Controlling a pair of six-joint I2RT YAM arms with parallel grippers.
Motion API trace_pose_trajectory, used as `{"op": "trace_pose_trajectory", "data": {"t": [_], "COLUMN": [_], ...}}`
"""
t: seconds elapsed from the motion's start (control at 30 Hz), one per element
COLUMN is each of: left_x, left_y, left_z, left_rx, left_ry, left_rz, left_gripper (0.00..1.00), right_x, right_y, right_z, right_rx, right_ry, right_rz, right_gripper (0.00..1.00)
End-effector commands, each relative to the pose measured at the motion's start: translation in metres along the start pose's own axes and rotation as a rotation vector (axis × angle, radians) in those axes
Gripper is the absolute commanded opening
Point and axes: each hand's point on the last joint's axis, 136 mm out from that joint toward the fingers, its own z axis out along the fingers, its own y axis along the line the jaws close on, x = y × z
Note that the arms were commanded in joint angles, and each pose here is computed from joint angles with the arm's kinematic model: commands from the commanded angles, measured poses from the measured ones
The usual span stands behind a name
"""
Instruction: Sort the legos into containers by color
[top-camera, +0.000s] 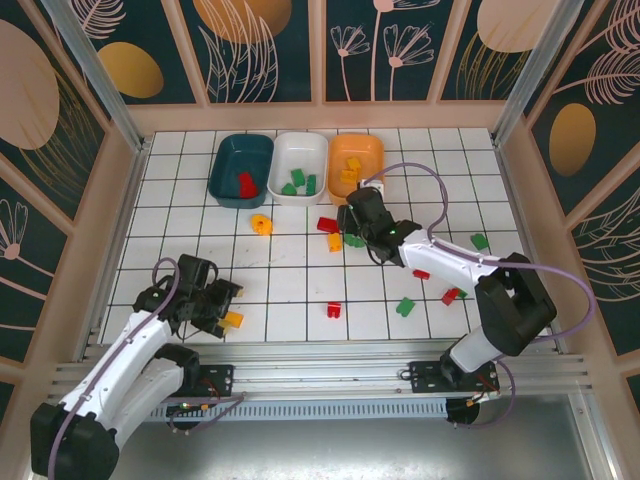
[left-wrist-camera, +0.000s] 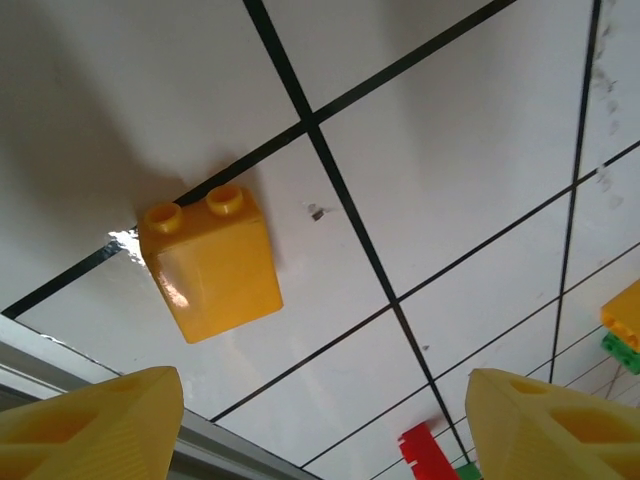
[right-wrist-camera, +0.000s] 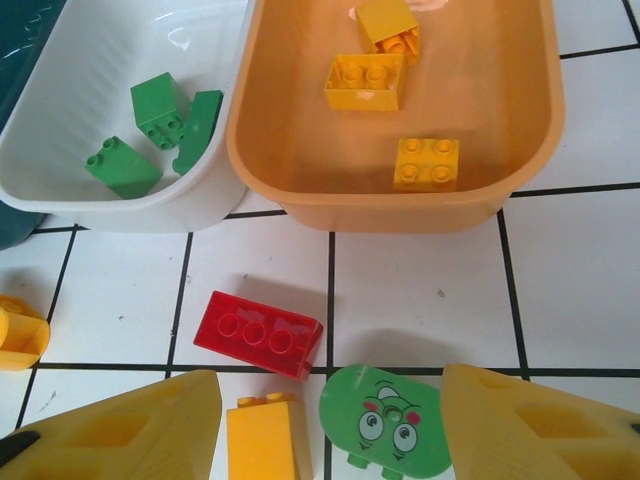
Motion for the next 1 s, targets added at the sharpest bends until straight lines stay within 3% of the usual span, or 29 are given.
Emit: {"op": "trace_pose_trajectory", "data": {"t": [0.0,0.3,0.47,0.83,0.97], "left_x": [-0.004,-0.013,-0.014,-0.018,-0.02], "left_y": [0.017,0.021,0.029,0.024,0.02], "left_z": [0.012,0.03,0.049,0.056,0.057], "left_rx": [-0.052,-0.066,-0.072,-0.027,0.006], "left_ry": [-0.012,-0.035,-0.01,-0.025,-0.037], "left_rz": [-0.036,-0.033,-0.05,-0.007,0.002], "left_gripper": [0.74,0.69,0.59,0.36,0.34], "right_x": [-0.015,-0.011,-0.007,0.001,0.002], "right_y": [-0.008,-0.009,-0.005,-0.009,-0.011], "right_z": [-0.009,-0.012,-0.011,-0.014,-0.015], "right_rx": [0.021,-0.011,-0.038,-0.04,-0.034], "right_ry": [-0.068,-0.059,-0.044,-0.032,-0.029], "right_rz": [0.05,0.091,0.112,0.125,0.122], "right_gripper": [0.61,0.61,0.61,0.61,0.61]}}
